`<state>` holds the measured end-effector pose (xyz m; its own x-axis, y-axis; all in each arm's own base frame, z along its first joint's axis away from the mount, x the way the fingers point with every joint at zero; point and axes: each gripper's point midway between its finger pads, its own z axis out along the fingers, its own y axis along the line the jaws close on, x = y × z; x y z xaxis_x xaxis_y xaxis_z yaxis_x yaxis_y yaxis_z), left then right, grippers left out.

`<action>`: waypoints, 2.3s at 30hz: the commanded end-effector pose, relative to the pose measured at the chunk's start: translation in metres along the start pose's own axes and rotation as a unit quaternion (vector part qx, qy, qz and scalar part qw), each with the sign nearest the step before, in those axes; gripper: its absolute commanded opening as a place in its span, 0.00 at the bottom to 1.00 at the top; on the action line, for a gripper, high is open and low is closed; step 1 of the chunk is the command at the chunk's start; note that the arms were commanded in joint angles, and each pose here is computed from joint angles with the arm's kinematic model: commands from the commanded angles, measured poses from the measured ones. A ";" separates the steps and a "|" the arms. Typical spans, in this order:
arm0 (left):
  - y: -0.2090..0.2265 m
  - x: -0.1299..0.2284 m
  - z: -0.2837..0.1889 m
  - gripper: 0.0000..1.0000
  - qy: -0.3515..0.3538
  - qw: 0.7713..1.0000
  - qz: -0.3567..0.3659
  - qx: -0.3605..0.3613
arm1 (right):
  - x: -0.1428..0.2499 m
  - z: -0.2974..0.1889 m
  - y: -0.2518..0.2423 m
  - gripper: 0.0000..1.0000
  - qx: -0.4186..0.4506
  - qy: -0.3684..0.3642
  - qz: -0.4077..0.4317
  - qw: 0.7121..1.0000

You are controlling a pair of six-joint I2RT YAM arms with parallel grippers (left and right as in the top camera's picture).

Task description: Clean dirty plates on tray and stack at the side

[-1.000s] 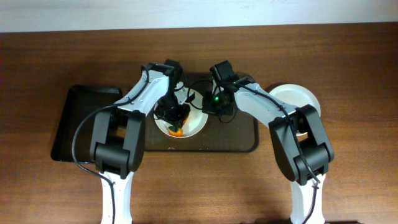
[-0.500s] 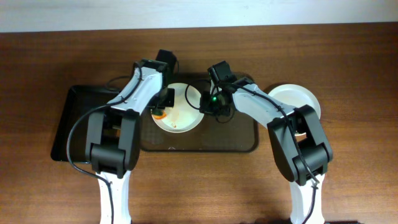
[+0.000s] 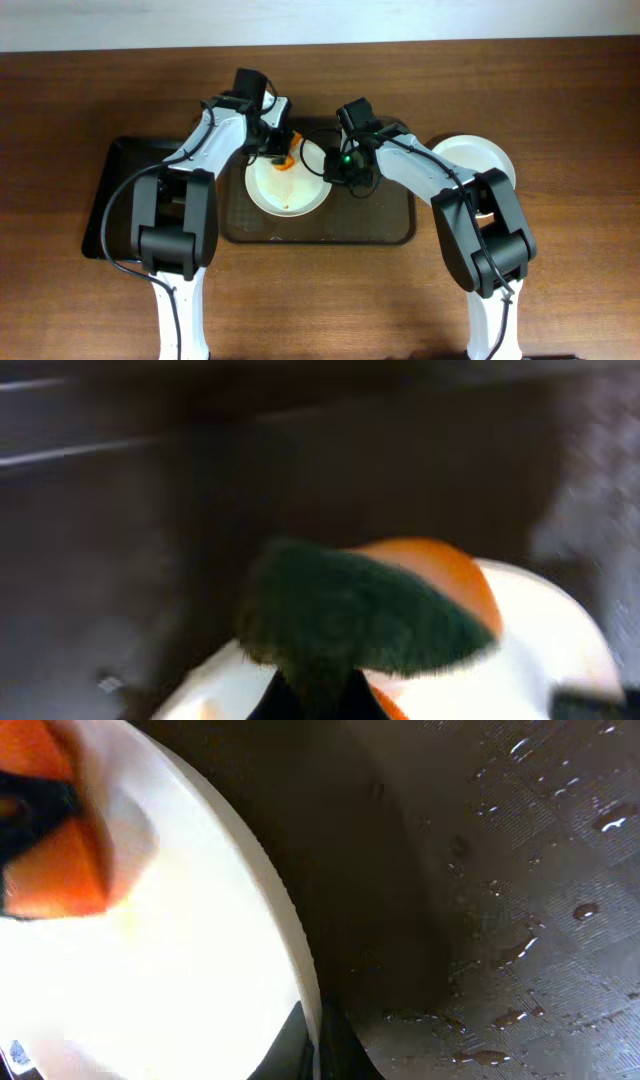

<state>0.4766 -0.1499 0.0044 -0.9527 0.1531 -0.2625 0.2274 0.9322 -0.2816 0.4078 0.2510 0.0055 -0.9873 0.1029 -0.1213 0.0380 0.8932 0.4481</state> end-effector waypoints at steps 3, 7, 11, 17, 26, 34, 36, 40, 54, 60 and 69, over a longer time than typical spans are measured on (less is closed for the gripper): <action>0.085 0.085 0.013 0.00 0.133 0.957 -0.130 -0.222 | 0.010 0.007 -0.012 0.04 0.019 0.016 0.004 1.000; 0.039 0.126 0.008 0.00 0.242 0.963 -0.080 -0.086 | 0.010 0.007 -0.012 0.04 0.019 0.016 0.004 1.000; -0.035 0.122 0.002 0.00 0.235 0.960 -0.011 0.152 | 0.010 0.007 -0.012 0.04 0.019 0.017 0.004 1.000; 0.007 0.042 0.020 0.00 0.081 0.988 -0.082 0.104 | 0.011 0.007 -0.013 0.04 0.020 0.018 0.003 1.000; 0.064 0.116 0.000 0.00 0.214 0.950 -0.194 -0.120 | 0.011 0.007 -0.013 0.04 0.021 0.017 0.003 1.000; -0.019 -0.009 -0.073 0.00 0.074 0.975 -0.129 0.166 | 0.010 0.007 -0.013 0.04 0.019 0.015 0.002 1.000; 0.004 -0.036 -0.096 0.00 0.031 0.984 -0.144 0.096 | 0.006 0.007 -0.010 0.05 0.015 0.008 -0.002 1.000; 0.042 -0.058 -0.151 0.00 -0.024 0.989 -0.131 -0.068 | -0.005 0.007 -0.001 0.34 -0.004 -0.013 -0.065 0.998; 0.064 -0.035 -0.152 0.00 0.015 0.977 -0.126 -0.169 | 0.002 -0.112 -0.005 0.04 0.184 -0.101 -0.162 0.964; 0.064 -0.036 -0.151 0.00 0.013 0.978 -0.125 -0.169 | 0.002 -0.151 0.006 0.04 0.392 -0.221 -0.240 0.860; 0.064 -0.036 -0.151 0.00 0.012 0.978 -0.125 -0.169 | -0.003 -0.216 0.050 0.04 0.504 -0.413 -0.228 0.724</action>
<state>0.4947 -0.0477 0.1332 -0.9780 -0.0808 -0.1923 -0.0785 0.9967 -0.0193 0.3803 0.2037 0.1942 -0.5888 -0.4512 -0.6706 0.1292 0.7665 -0.6291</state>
